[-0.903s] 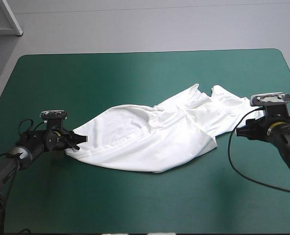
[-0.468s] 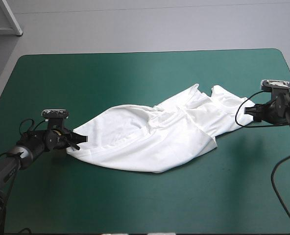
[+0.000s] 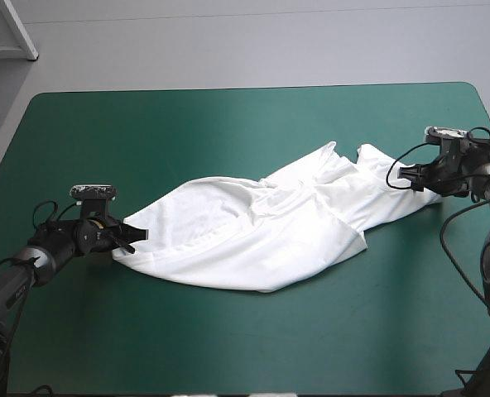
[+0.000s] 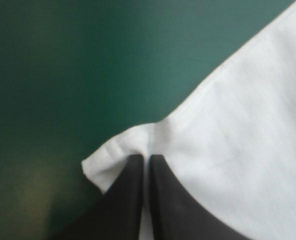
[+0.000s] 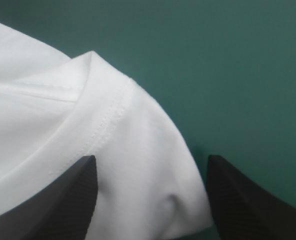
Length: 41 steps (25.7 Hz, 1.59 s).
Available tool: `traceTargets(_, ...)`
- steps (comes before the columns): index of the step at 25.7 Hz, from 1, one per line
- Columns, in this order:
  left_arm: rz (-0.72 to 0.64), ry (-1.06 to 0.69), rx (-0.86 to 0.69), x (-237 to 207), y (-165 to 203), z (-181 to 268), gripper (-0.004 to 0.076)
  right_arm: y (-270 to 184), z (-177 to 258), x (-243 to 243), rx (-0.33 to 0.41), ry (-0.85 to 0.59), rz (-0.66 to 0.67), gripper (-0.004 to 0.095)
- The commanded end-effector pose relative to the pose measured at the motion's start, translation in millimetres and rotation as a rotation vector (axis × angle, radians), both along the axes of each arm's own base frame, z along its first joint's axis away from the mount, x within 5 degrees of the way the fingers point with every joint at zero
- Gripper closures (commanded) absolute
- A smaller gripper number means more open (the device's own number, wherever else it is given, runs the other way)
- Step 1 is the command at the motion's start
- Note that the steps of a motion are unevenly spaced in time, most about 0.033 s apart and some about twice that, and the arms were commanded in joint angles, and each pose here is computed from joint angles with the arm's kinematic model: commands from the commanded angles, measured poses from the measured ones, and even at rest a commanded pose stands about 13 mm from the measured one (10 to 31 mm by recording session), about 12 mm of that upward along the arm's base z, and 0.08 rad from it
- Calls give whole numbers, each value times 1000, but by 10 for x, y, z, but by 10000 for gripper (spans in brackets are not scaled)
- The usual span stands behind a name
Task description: Fold the cloth
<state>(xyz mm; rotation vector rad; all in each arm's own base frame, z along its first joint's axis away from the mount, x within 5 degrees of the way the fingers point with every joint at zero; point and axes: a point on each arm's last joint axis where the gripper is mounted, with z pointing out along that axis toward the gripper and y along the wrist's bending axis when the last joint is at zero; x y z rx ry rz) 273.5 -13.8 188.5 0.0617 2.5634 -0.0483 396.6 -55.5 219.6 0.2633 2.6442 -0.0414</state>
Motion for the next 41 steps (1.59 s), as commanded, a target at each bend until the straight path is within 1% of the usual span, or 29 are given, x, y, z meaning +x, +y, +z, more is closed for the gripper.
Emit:
traceTargets(1,23,50,-43,-29,-52,-55,703,-23,109,52,24,-42,-12,331)
traceTargets(3,23,48,-43,-27,-51,-54,703,-15,52,64,31,-25,2,371)
traceTargets(5,26,46,-46,-25,-53,-53,703,-13,36,72,35,-25,1,465)
traceTargets(7,27,41,-46,-21,-52,-50,703,-12,41,81,32,-36,10,630)
traceTargets(9,28,21,-46,-11,-51,-32,703,-1,106,83,36,-65,20,854)
traceTargets(10,25,0,-42,0,-48,-5,703,4,140,82,37,-81,24,931)
traceTargets(11,22,-17,-38,12,-47,24,703,3,188,80,34,-100,24,916)
traceTargets(13,22,-52,-40,47,-48,112,703,5,295,64,28,-136,24,925)
traceTargets(16,6,-115,-27,128,-48,308,703,11,565,15,14,-208,26,925)
traceTargets(19,-8,-177,-19,212,-51,582,703,17,929,-37,-7,-301,33,925)
traceTargets(22,-34,-272,17,277,-42,985,703,29,1373,-132,-32,-417,40,925)
traceTargets(24,-52,-353,58,300,-26,1343,703,45,1737,-231,-47,-510,42,925)
traceTargets(25,-61,-449,100,281,-5,1769,703,64,2129,-356,-69,-609,50,925)
traceTargets(26,-59,-504,109,263,1,1993,703,75,2294,-417,-79,-651,57,925)
traceTargets(27,-55,-608,139,169,23,2421,703,106,2722,-605,-96,-771,60,925)
traceTargets(28,-50,-671,157,96,37,2663,703,121,2923,-702,-105,-830,61,925)
traceTargets(29,-38,-798,189,-80,64,3095,703,159,3332,-943,-125,-955,64,925)
traceTargets(30,-33,-909,215,-245,79,3433,703,186,3600,-1129,-141,-1043,66,925)
traceTargets(33,-5,-1162,259,-726,119,4151,703,266,4230,-1679,-189,-1292,68,925)
traceTargets(34,10,-1219,294,-869,142,4310,703,291,4387,-1860,-204,-1364,68,925)
traceTargets(37,62,-1279,398,-1123,216,4535,703,319,4564,-2136,-239,-1441,60,925)
traceTargets(39,103,-1260,434,-1310,271,4614,703,347,4627,-2323,-245,-1454,61,925)
traceTargets(41,119,-1218,419,-1450,295,4610,703,363,4628,-2426,-243,-1438,63,925)
